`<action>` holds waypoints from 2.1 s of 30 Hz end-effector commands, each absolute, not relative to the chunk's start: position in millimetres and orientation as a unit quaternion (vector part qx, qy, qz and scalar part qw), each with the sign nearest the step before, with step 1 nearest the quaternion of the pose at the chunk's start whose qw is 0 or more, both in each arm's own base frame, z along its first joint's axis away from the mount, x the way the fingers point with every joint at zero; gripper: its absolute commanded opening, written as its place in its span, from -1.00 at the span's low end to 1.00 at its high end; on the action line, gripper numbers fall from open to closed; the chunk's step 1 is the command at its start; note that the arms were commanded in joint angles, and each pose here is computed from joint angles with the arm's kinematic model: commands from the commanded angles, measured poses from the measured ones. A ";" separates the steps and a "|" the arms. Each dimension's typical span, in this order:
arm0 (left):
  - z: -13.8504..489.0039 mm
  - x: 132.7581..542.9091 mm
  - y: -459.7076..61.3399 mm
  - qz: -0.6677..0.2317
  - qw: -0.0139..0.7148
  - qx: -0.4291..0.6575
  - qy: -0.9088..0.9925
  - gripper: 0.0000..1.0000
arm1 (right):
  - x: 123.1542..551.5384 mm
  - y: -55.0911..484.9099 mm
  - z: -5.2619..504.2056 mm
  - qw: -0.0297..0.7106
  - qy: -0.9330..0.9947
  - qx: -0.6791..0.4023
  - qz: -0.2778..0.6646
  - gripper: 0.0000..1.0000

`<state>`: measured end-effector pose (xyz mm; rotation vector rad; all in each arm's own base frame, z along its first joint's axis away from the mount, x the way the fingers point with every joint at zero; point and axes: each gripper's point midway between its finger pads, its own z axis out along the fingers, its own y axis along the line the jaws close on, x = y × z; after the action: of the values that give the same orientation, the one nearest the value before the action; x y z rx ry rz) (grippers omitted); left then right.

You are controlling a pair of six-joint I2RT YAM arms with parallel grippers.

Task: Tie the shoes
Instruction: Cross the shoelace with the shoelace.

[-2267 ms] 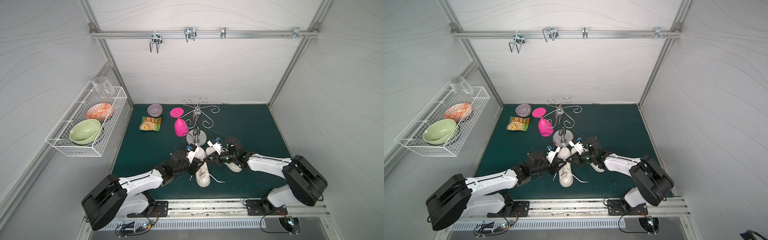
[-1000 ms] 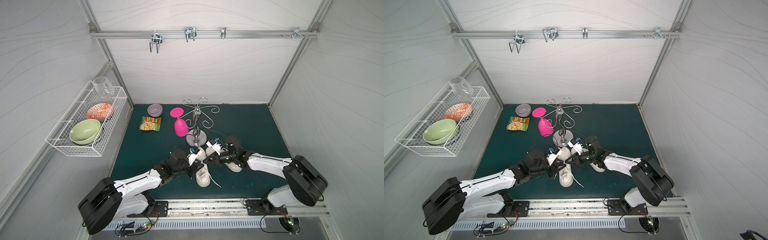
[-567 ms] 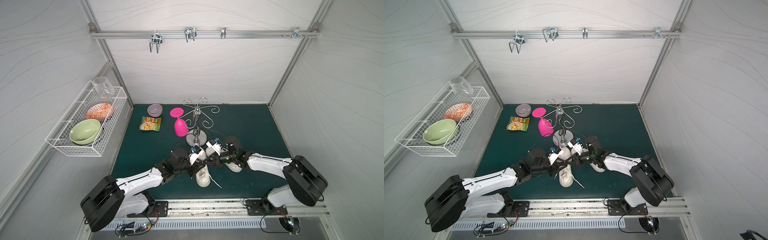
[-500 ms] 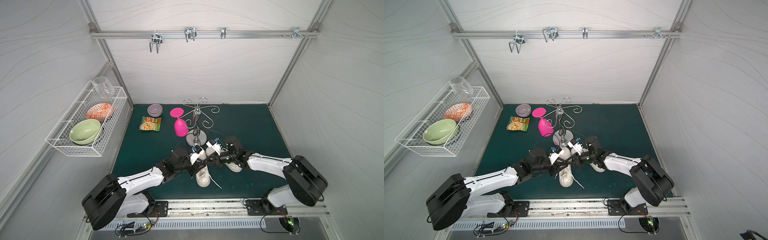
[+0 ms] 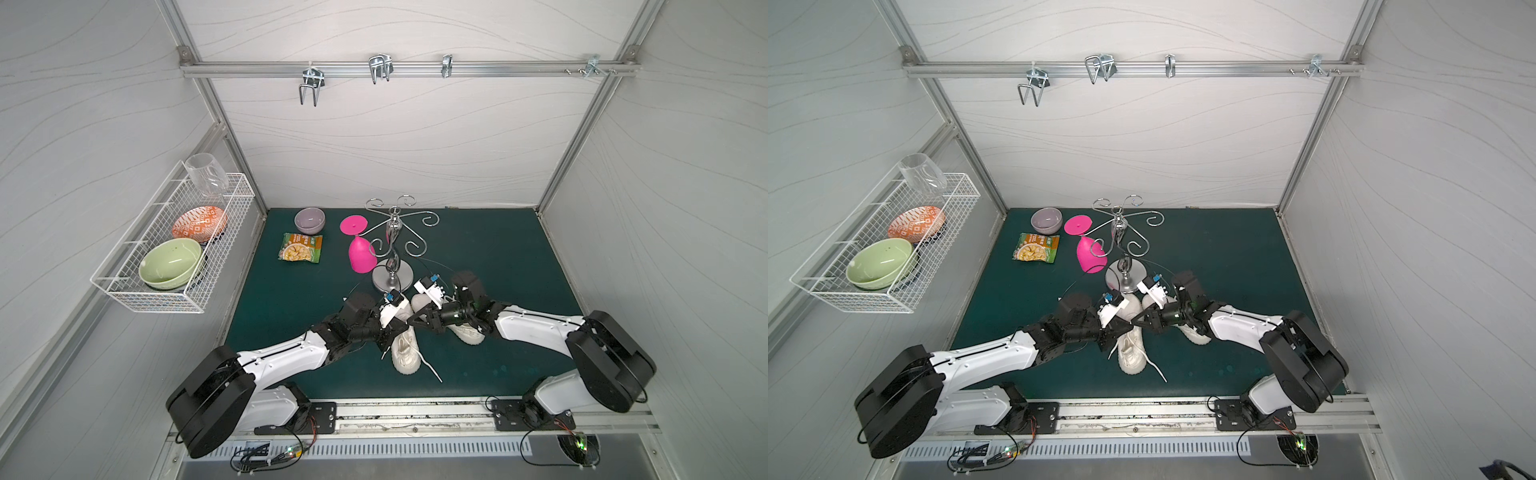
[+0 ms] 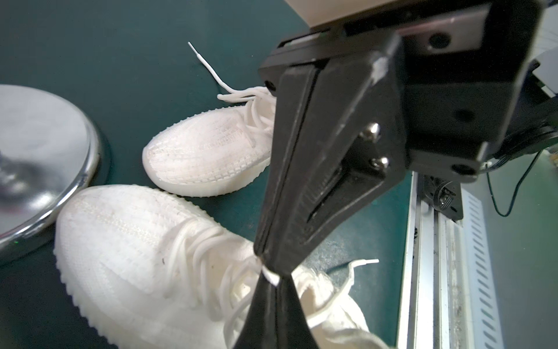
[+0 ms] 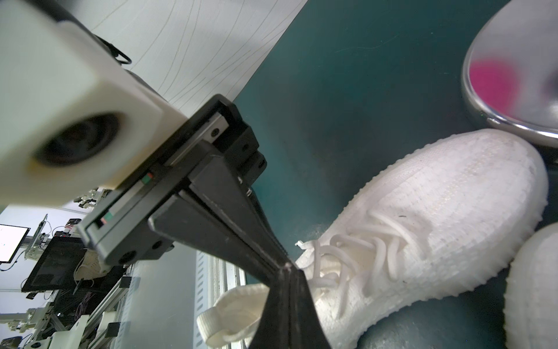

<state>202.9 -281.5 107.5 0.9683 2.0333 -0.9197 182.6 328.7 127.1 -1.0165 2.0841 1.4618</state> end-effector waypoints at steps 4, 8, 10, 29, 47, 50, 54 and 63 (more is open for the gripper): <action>143.4 216.3 -293.8 -0.366 0.395 0.379 0.752 -1.00 | 179.1 331.7 130.4 0.192 0.737 -0.376 0.527 -1.00; 141.2 218.1 -293.9 -0.364 0.394 0.376 0.756 -1.00 | 180.6 329.5 131.5 0.198 0.743 -0.379 0.515 -0.73; 138.6 219.8 -291.2 -0.358 0.395 0.369 0.761 -1.00 | 182.4 326.3 136.7 0.214 0.744 -0.377 0.508 -0.30; 127.6 216.9 -280.6 -0.356 0.394 0.338 0.777 -1.00 | 137.3 310.0 92.3 0.288 0.775 -0.438 0.353 -0.58; 128.0 215.2 -279.7 -0.359 0.390 0.336 0.779 -1.00 | 133.0 315.5 70.0 0.279 0.781 -0.462 0.313 -0.72; 127.8 214.7 -278.1 -0.357 0.392 0.334 0.779 -1.00 | 134.1 315.0 74.6 0.283 0.783 -0.456 0.314 -0.92; 127.9 214.3 -276.1 -0.356 0.396 0.332 0.779 -1.00 | 131.6 308.4 92.5 0.289 0.787 -0.434 0.331 -0.96; 136.2 213.8 -279.4 -0.373 0.404 0.325 0.770 -1.00 | 150.5 284.1 90.1 0.214 0.835 -0.340 0.375 -0.98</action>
<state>207.5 -273.4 113.1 0.8491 2.0346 -0.9126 158.9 289.7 103.0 -0.9625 2.1806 0.9735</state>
